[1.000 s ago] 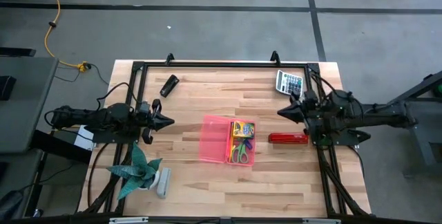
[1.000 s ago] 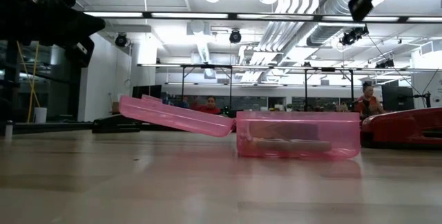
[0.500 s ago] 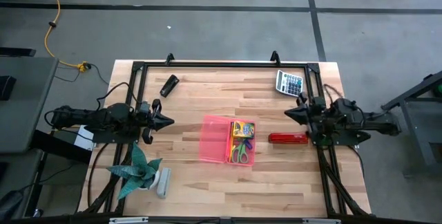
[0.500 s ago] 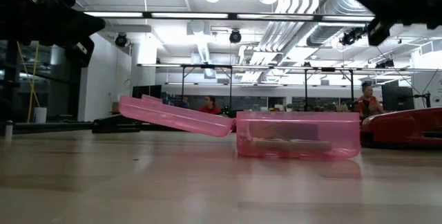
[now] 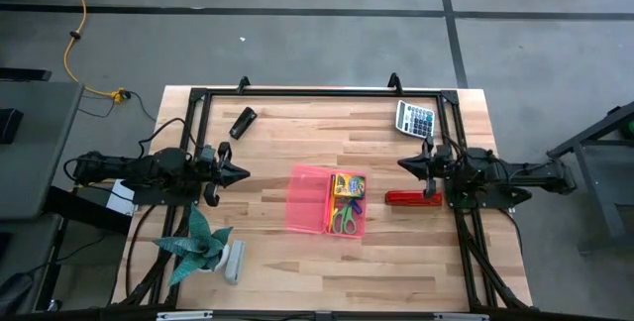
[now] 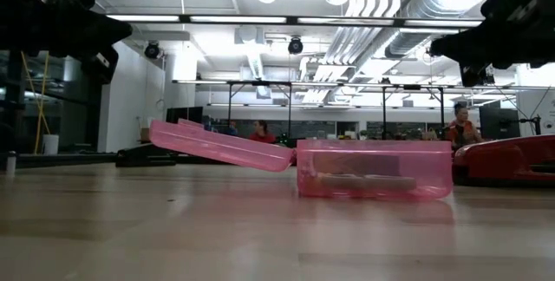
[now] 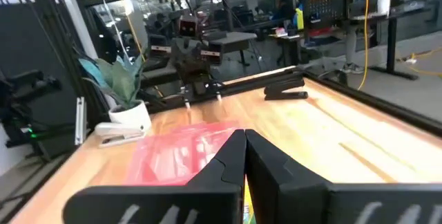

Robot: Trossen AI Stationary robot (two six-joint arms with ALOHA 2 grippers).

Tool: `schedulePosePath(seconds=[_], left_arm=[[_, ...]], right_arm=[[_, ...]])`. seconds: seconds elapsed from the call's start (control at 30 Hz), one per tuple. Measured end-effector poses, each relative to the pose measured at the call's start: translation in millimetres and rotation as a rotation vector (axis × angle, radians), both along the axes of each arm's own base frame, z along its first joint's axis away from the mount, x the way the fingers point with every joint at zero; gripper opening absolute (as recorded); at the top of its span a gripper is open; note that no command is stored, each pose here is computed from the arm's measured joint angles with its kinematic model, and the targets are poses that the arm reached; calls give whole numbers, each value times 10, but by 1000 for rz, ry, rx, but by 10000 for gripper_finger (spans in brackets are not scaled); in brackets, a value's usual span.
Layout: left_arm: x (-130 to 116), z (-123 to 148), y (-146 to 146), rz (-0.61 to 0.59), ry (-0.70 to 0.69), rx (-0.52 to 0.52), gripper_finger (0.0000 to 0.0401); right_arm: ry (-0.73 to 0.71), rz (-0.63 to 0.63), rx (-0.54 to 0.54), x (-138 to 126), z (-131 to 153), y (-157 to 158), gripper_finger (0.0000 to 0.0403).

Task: Pack school essentials
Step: Return to Home Position

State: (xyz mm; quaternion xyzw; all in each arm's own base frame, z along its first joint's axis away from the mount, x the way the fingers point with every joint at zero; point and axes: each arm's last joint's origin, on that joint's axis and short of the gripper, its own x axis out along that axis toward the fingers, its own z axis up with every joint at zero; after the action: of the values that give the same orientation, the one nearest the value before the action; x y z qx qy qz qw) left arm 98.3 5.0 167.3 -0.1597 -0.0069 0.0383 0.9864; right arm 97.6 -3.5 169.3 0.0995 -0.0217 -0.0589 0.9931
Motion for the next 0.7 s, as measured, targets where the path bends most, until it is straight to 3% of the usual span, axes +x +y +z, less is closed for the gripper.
schedulePosePath(seconds=[0.27, 0.7], left_arm=[[0, -1, 0, 0, 1, 1, 0], [0, -1, 0, 0, 1, 1, 0]], right_arm=[[18, -17, -98, 4, -4, -4, 0], [18, -17, -100, 3, -4, -4, 0]])
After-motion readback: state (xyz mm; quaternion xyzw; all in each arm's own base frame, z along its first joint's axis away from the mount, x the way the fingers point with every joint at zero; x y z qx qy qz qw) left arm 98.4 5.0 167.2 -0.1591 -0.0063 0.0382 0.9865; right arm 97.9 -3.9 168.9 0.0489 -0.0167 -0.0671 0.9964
